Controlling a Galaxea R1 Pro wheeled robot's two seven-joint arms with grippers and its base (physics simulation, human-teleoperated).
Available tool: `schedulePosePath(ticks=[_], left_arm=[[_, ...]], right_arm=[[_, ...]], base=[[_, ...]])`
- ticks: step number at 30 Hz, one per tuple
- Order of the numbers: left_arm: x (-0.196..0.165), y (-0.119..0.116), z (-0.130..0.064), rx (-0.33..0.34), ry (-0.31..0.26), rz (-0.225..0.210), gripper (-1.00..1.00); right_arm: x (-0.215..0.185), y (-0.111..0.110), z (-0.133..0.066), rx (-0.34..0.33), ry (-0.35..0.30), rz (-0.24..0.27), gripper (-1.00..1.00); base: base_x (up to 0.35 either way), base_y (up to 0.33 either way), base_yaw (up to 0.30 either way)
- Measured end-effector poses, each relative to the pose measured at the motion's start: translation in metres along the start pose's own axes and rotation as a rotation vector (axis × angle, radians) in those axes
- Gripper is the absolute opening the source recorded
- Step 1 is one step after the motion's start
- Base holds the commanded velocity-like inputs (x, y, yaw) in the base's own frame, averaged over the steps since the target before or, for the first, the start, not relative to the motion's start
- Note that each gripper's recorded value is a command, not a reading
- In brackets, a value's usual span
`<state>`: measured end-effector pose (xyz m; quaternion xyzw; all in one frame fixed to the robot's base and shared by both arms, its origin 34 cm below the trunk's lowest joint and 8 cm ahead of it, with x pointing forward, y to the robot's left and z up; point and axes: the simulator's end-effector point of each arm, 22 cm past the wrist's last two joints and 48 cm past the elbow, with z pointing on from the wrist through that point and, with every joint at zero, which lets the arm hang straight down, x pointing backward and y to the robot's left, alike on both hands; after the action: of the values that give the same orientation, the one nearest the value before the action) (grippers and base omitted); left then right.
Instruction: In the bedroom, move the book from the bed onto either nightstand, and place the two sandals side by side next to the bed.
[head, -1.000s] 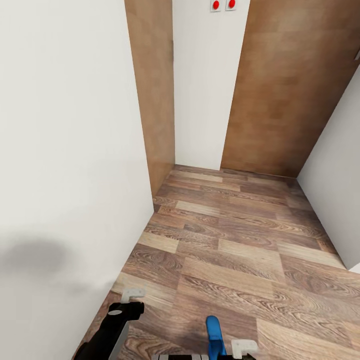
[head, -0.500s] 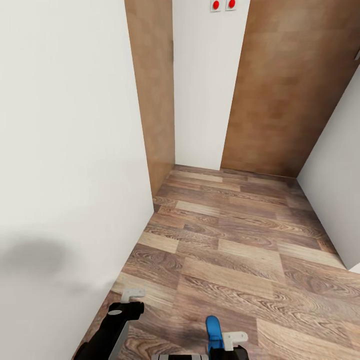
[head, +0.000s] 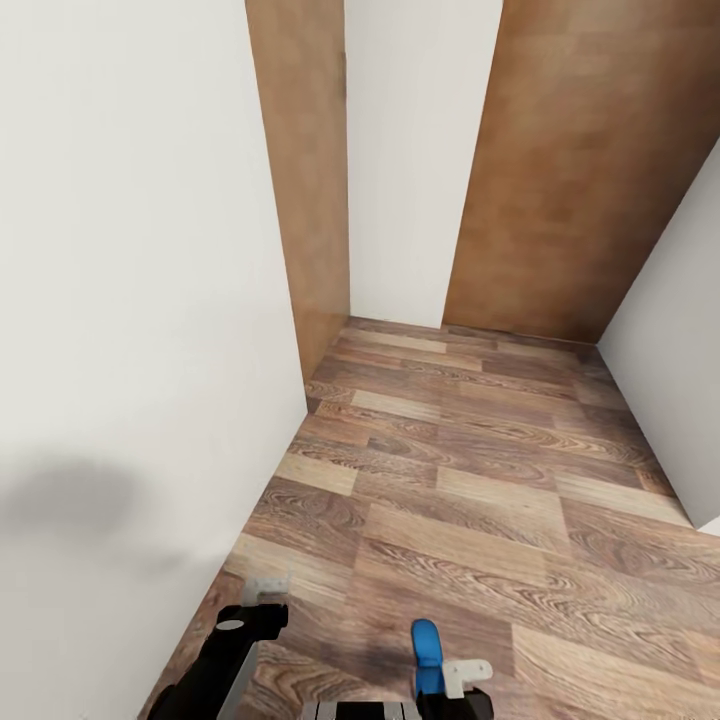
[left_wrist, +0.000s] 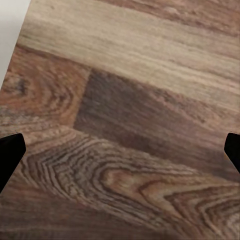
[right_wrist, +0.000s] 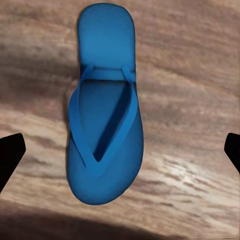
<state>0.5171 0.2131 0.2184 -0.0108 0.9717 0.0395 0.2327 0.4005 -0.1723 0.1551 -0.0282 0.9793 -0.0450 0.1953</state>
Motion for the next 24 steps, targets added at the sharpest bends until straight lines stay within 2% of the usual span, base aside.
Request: schedulePosePath(ticks=[8, 24], left_arm=[[0.010, -0.001, 0.006, 0.001, 0.021, 0.000, 1.00], [0.010, -0.001, 0.006, 0.001, 0.021, -0.001, 1.00]], right_arm=[[0.013, 0.000, 0.005, -0.001, 0.066, -0.019, 1.00], [0.008, -0.004, 0.007, 0.005, 0.076, -0.025, 1.00]], base=[[0.000, 0.000, 0.000], [0.000, 0.000, 0.000]])
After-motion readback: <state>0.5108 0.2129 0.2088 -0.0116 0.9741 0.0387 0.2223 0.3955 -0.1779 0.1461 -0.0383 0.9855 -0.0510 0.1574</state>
